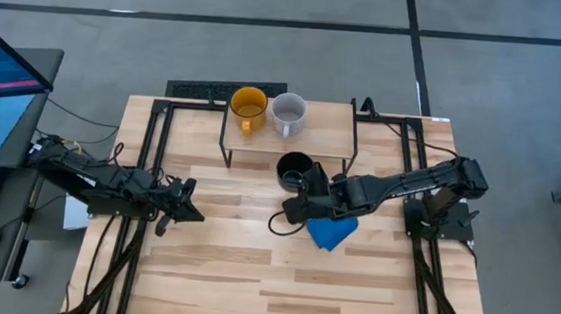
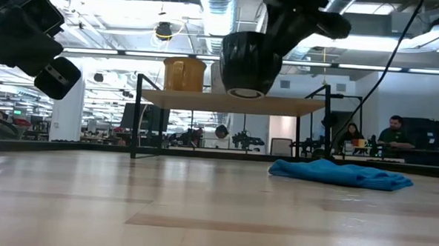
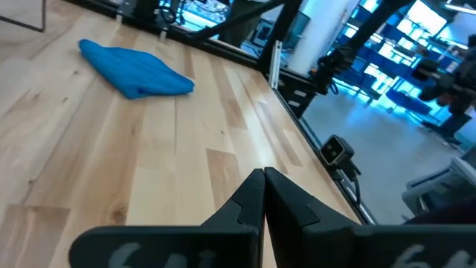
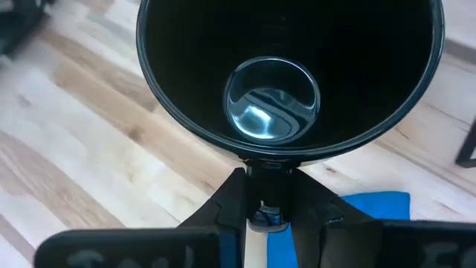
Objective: Stack small to large cups/mugs on shelf
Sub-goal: Put the black mug on the shelf
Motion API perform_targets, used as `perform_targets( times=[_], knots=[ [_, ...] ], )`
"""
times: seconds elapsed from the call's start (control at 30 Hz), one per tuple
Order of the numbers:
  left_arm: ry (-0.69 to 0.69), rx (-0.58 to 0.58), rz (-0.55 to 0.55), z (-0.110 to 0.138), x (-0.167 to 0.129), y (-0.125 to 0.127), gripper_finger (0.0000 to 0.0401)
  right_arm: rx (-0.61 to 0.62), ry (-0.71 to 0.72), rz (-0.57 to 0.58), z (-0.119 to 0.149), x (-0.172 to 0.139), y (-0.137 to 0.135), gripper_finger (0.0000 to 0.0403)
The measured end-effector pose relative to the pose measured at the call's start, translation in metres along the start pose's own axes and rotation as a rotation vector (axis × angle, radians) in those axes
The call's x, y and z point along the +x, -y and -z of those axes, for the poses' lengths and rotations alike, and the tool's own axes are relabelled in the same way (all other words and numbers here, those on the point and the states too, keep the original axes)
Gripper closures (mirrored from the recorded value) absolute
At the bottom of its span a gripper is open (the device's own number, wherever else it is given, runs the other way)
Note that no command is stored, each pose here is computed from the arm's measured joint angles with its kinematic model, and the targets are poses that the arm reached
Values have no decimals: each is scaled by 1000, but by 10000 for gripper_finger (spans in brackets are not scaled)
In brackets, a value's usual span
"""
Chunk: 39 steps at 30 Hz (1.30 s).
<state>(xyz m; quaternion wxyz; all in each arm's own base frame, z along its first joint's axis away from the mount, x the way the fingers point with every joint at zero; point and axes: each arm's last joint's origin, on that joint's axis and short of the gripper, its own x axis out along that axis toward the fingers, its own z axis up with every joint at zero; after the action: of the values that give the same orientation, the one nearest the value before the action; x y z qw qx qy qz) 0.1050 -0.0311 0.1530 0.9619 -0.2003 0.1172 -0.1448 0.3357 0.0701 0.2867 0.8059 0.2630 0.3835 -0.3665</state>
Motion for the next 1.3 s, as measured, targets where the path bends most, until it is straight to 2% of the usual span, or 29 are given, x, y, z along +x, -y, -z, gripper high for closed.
perform_targets(
  times=[0.33,0.6,1.3],
  knots=[
    [-12,1,30,0,0,1,401,0,-32,133,-19,-21,14,323],
    [-13,0,34,0,0,1,401,70,5,187,-40,-36,23,323],
    [-30,-23,86,0,0,3,401,248,65,359,-80,-17,60,323]
  ],
)
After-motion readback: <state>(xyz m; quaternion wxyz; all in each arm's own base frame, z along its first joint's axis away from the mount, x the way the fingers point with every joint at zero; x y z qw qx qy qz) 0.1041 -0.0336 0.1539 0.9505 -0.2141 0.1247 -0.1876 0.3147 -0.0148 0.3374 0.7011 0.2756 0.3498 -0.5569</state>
